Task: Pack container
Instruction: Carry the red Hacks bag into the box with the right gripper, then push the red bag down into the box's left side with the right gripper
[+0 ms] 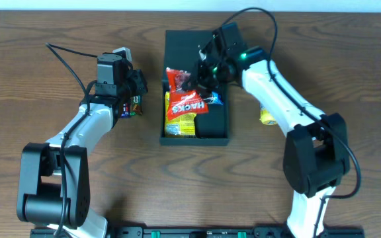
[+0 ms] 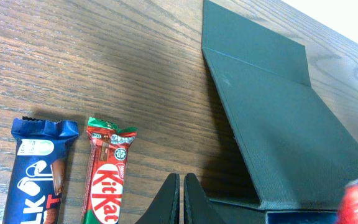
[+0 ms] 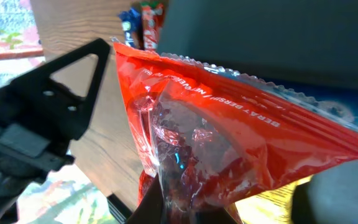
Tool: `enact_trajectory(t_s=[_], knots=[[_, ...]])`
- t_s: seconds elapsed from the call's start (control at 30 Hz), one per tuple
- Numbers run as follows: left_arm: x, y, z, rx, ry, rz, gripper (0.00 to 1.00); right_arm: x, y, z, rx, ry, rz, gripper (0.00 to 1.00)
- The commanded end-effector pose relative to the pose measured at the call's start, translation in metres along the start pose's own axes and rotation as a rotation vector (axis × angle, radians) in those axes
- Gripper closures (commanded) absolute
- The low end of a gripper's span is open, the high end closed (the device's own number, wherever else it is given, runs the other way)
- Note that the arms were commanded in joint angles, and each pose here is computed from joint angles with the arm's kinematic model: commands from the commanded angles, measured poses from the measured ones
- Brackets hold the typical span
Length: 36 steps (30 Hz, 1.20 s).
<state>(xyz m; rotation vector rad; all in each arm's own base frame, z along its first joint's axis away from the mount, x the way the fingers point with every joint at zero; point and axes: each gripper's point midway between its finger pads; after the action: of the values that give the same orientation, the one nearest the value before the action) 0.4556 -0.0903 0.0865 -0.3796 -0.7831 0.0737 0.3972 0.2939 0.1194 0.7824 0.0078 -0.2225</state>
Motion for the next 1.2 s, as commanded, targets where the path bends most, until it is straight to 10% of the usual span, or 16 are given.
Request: enact_trajectory(t_s=[0.0, 0.57, 0.67, 0.77, 1.17], knots=[[0.014, -0.005, 0.007, -0.011, -0.035, -0.014, 0.94, -0.013, 0.004, -0.008, -0.007, 0.017, -0.07, 0.98], [0.014, -0.005, 0.007, -0.012, -0.035, -0.014, 0.94, -0.022, -0.005, -0.025, -0.124, -0.043, -0.016, 0.98], [0.014, -0.005, 0.007, -0.011, -0.035, -0.014, 0.94, -0.023, -0.007, -0.025, -0.136, -0.042, -0.004, 0.45], [0.014, -0.005, 0.007, -0.012, -0.035, -0.014, 0.94, -0.02, -0.012, -0.021, -0.143, -0.044, -0.02, 0.18], [0.014, -0.005, 0.007, -0.012, -0.035, -0.014, 0.94, -0.008, 0.01, 0.027, -0.091, -0.124, 0.147, 0.19]])
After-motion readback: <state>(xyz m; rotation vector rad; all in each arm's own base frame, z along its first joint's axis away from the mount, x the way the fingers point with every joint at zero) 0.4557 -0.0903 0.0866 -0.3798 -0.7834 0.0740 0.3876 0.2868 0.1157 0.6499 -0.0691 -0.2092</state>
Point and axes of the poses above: each gripper's point midway between its finger pads, its own z axis back along the fingers, its own y axis along the line the jaws close on, x = y × z, and after that the axes turned 8 degrees about -z, right-handed
